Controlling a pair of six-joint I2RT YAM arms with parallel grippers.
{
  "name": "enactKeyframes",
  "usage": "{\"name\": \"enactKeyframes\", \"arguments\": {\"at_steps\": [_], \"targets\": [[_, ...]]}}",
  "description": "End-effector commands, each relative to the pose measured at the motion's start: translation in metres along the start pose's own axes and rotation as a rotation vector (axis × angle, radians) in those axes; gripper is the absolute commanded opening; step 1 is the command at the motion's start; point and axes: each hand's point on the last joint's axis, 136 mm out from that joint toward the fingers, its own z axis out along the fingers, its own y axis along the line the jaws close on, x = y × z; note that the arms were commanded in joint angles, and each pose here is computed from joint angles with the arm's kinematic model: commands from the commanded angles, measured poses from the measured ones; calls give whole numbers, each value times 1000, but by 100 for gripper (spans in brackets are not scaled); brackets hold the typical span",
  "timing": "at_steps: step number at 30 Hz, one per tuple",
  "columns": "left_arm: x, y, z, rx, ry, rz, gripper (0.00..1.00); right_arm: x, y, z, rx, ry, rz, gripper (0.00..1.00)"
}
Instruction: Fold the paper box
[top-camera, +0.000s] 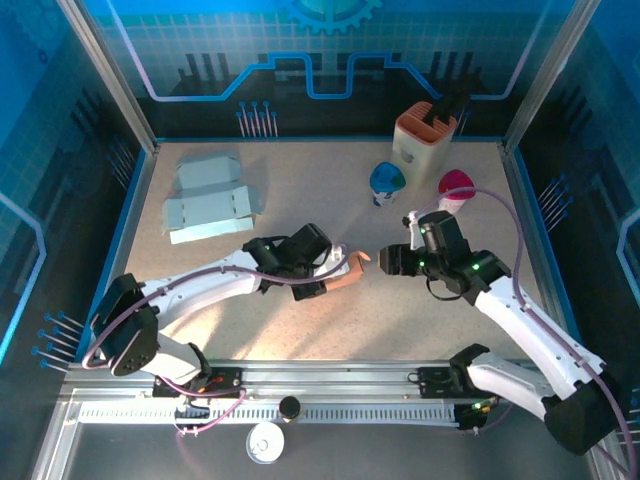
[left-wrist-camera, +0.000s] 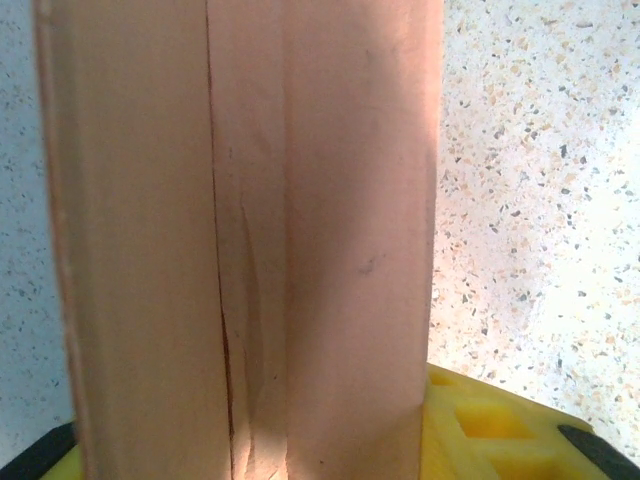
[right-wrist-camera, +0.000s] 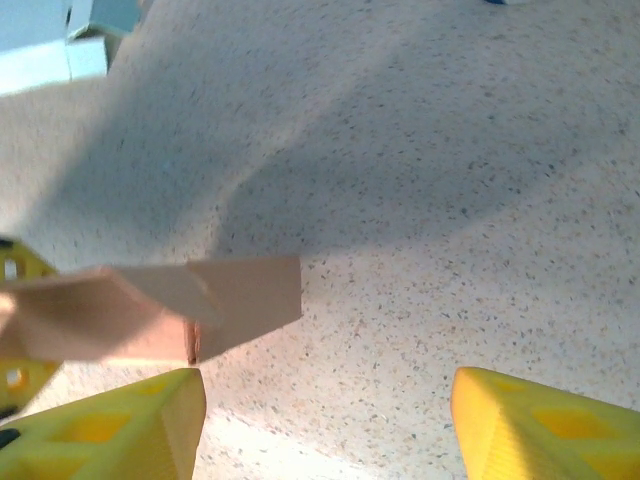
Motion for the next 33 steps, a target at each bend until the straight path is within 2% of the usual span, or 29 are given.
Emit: {"name": "enactKeyframes", "arguments": {"at_steps": [1, 9, 15, 24, 33], "targets": [[9, -6, -3, 91, 34, -12, 39, -5, 15, -3, -31, -15, -184, 66], [14, -2, -3, 139, 18, 25, 40, -2, 43, 15, -116, 57, -320, 66], [14, -2, 4, 154, 13, 24, 42, -9, 50, 24, -129, 69, -311, 66], [13, 1, 16, 157, 16, 20, 47, -1, 56, 45, -153, 143, -323, 65], [9, 4, 13, 140, -5, 16, 53, -2, 57, 55, -144, 158, -340, 62]]}}
